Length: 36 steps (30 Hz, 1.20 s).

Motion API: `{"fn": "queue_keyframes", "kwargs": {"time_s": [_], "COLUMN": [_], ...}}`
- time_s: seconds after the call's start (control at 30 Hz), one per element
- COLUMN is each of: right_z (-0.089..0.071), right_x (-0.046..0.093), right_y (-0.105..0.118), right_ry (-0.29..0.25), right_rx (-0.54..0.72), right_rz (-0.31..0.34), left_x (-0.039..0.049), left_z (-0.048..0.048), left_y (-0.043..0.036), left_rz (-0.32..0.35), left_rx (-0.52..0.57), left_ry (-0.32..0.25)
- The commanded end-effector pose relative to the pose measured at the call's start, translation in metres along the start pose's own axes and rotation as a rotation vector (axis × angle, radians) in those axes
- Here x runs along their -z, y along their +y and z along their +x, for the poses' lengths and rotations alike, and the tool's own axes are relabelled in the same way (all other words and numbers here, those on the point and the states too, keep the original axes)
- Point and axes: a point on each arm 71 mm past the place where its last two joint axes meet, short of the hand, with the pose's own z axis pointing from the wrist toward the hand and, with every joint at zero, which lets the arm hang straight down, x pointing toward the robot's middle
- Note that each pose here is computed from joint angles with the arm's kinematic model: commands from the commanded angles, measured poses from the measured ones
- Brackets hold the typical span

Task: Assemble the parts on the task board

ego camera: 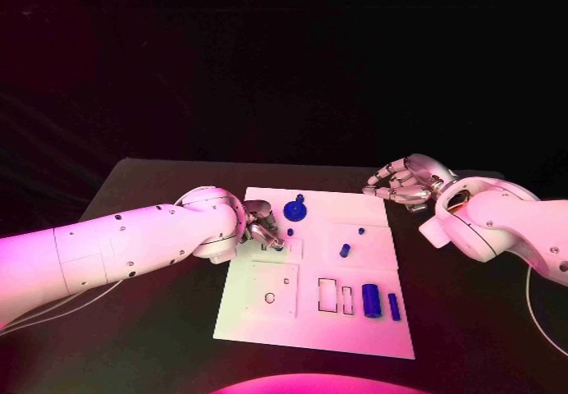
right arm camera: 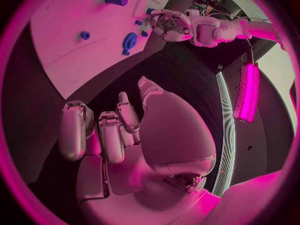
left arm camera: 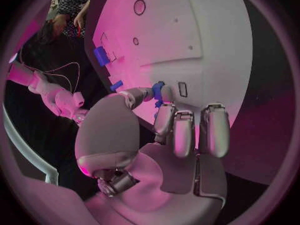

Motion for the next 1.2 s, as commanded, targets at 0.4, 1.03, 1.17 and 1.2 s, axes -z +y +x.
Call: {"fn": "queue_keyframes", "kwargs": {"time_s": [0.4,1.03,1.17,1.2], "right_z": [-0.0001,-0.0037,-0.0041,-0.0042], "right_x": [0.0007,0.001,0.0011,0.0011], "right_y": [0.0001,-0.0023,-0.0026,-0.0027], "right_ry": [-0.001,-0.032,-0.036,-0.037], "right_rx": [0.007,0.009,0.01,0.01], "right_rz": [-0.006,0.008,0.011,0.011], "left_x": [-0.001,-0.0034,-0.0038,-0.0039], "left_z": [0.0025,0.0011,0.001,0.001], "left_y": [0.0009,0.0013,0.0011,0.0011], "left_rz": [-0.006,-0.012,-0.012,-0.012], "left_rx": [0.028,0.034,0.034,0.034], "left_ry": [0.021,0.011,0.01,0.01]}}
